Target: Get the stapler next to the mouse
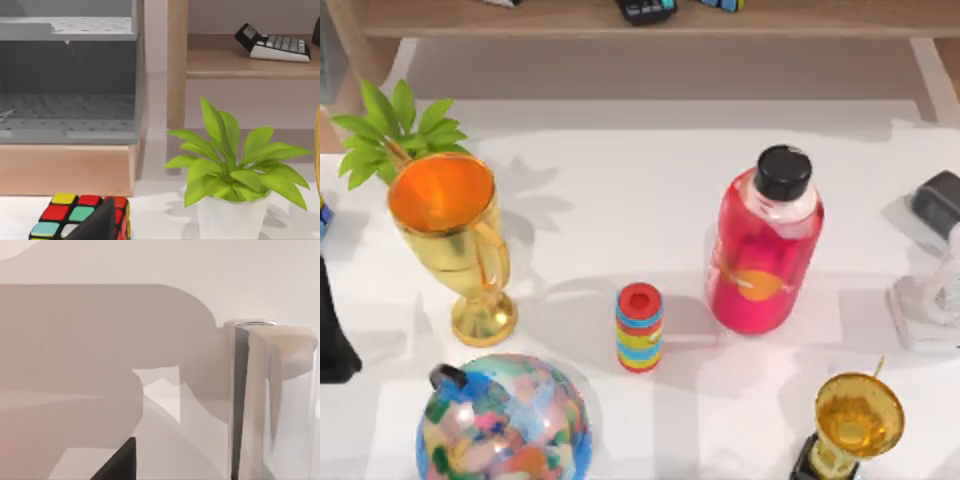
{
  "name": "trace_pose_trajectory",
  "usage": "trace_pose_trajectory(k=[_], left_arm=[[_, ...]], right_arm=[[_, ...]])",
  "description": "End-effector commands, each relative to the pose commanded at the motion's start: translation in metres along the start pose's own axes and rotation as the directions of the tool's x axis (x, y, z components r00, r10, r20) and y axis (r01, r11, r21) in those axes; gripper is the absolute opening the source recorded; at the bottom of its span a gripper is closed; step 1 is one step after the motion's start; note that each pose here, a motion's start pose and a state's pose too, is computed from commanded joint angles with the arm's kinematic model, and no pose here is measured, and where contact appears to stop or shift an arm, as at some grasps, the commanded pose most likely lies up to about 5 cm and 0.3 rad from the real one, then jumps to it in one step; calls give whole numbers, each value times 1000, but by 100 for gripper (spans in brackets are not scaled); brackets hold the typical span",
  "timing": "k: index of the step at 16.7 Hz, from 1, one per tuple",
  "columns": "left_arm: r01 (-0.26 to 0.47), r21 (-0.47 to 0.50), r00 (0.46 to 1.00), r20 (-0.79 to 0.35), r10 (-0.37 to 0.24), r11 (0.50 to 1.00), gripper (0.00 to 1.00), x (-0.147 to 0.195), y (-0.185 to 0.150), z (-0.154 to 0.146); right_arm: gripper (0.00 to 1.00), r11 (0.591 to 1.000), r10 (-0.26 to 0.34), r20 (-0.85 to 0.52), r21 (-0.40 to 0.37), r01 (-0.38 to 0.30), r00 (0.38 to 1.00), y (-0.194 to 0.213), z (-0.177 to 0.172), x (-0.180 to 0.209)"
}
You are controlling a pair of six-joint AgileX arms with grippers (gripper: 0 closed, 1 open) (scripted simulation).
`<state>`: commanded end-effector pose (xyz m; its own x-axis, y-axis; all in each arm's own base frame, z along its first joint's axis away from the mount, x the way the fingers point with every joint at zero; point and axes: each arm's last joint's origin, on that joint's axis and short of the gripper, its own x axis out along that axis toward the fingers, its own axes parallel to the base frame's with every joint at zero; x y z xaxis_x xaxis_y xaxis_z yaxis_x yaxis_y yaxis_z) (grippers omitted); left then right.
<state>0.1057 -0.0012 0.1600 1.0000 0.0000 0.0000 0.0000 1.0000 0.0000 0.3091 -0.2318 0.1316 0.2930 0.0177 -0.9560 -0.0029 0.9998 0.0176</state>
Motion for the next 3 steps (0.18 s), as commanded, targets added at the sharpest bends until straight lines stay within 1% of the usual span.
trace_pose_trajectory(k=[3], left_arm=[[0,0,1000,0,0,1000,100,0,0,0]], right_arm=[[100,1000,0,0,0,0,1000,0,0,0]])
